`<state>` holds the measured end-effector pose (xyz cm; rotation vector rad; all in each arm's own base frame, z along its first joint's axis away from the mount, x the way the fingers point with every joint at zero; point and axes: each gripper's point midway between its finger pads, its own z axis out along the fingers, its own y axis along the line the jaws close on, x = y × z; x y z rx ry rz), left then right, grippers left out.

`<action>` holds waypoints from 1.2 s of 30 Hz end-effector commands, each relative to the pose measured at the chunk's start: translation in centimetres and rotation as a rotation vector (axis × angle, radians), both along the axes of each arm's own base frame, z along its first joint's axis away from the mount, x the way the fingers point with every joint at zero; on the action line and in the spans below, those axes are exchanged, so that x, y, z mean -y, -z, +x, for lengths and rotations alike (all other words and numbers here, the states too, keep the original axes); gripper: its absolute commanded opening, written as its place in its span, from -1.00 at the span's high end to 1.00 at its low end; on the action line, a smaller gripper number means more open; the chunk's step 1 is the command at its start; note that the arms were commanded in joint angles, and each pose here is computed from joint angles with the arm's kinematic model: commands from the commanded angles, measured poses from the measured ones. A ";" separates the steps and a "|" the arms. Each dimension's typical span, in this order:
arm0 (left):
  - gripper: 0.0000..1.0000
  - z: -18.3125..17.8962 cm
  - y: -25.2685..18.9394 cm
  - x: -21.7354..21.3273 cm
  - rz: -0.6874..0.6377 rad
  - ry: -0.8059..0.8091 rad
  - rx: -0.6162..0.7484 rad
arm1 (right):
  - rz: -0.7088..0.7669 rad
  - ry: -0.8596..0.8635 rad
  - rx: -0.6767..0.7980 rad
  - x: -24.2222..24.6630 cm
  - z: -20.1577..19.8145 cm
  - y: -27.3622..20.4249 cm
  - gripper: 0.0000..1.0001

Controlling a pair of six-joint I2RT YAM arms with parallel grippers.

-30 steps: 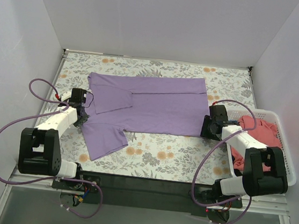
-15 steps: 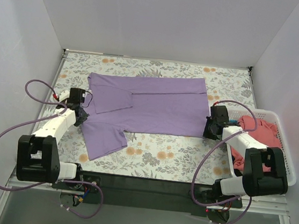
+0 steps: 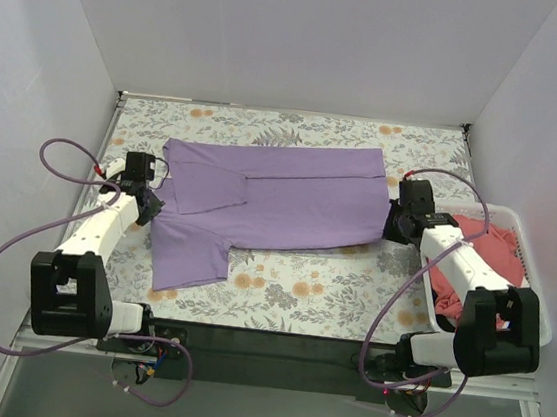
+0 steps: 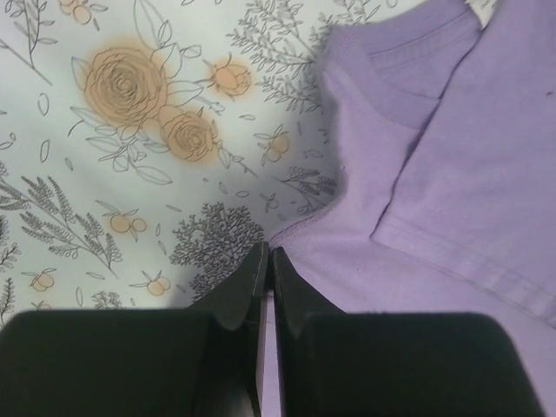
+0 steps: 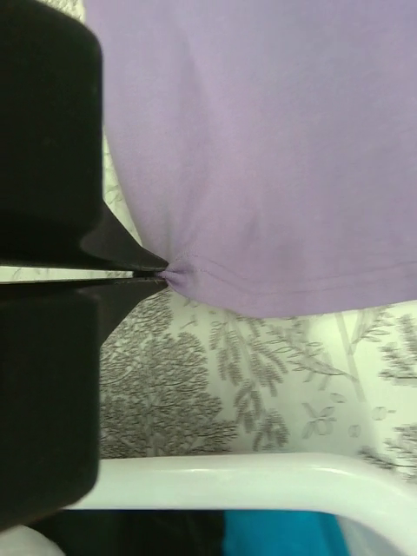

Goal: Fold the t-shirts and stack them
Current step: Fold the tshirt

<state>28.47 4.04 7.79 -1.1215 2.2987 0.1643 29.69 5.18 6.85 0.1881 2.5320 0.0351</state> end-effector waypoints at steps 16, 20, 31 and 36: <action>1.00 7.3 -0.8 -0.4 -0.072 0.000 -0.013 | 0.002 0.043 0.057 0.5 10.3 -3.3 0.97; 1.00 8.9 -1.1 -0.2 -0.087 0.020 0.003 | 0.010 0.032 0.053 0.1 11.6 -3.1 0.97; 1.00 11.2 -1.2 -0.9 -0.102 0.001 0.018 | -0.006 0.049 0.056 0.9 14.4 -2.8 0.97; 1.00 11.8 -1.1 -1.2 -0.111 -0.007 0.023 | -0.007 0.059 0.054 1.6 15.0 -2.6 0.97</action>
